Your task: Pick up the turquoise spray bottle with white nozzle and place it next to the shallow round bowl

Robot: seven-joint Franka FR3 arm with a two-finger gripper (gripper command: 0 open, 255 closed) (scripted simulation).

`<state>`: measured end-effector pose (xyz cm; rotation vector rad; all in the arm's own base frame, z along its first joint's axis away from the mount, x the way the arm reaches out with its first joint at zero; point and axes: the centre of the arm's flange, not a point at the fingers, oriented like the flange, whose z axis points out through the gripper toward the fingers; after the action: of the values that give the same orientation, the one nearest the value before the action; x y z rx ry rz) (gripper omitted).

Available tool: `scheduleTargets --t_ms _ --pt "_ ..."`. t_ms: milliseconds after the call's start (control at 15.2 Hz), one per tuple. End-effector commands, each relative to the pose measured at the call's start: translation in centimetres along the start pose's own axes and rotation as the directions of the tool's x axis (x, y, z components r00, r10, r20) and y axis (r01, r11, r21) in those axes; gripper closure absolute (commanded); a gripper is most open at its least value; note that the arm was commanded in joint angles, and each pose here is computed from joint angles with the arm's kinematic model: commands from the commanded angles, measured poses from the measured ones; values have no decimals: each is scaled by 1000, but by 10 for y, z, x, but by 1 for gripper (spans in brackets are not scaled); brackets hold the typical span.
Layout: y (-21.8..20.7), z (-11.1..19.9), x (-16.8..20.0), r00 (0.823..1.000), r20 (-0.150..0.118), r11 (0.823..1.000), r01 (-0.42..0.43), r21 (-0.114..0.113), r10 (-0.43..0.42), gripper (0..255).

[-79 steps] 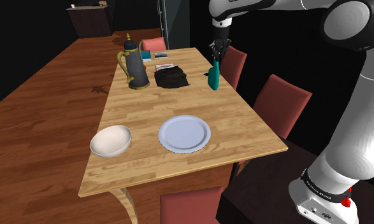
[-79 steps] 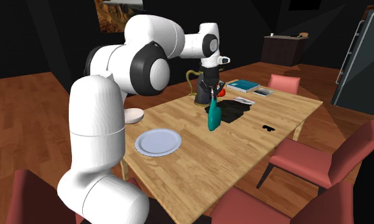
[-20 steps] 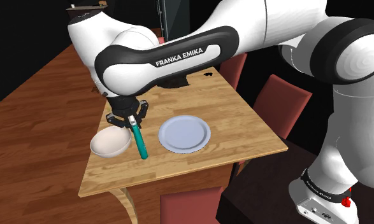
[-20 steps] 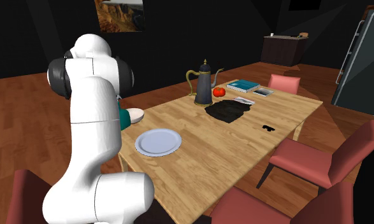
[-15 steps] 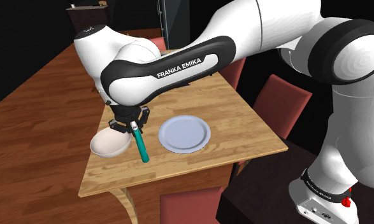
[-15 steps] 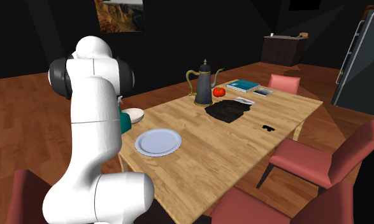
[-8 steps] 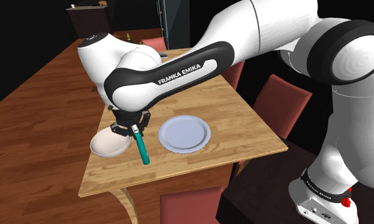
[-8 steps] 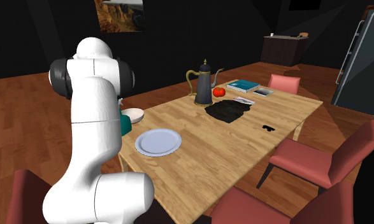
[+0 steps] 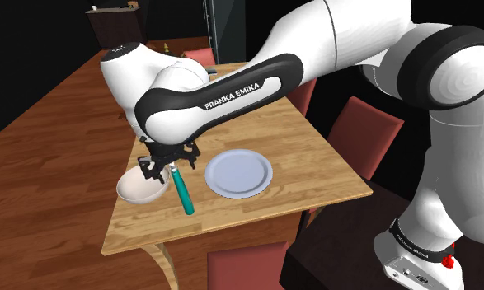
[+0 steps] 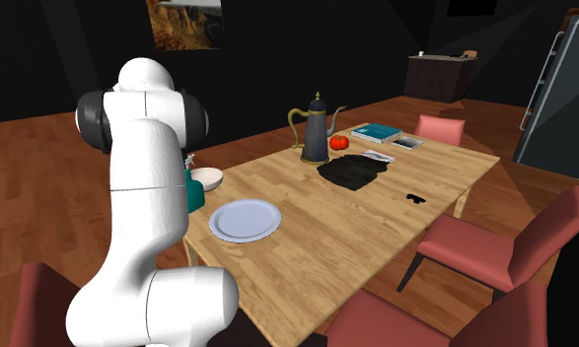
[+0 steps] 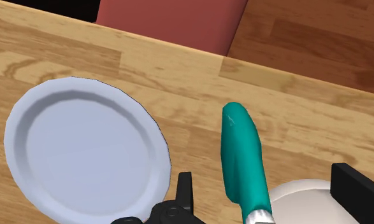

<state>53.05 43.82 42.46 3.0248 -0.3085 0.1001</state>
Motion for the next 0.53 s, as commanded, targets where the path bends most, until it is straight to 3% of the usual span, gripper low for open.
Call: scheduleTargets --t_ms 0,264,462 --pt "0 0 0 1000 0 1000 0 0 0 0" --pt "0 -50 0 1000 0 1000 0 0 0 0" --pt "0 -50 0 1000 0 1000 0 0 0 0"
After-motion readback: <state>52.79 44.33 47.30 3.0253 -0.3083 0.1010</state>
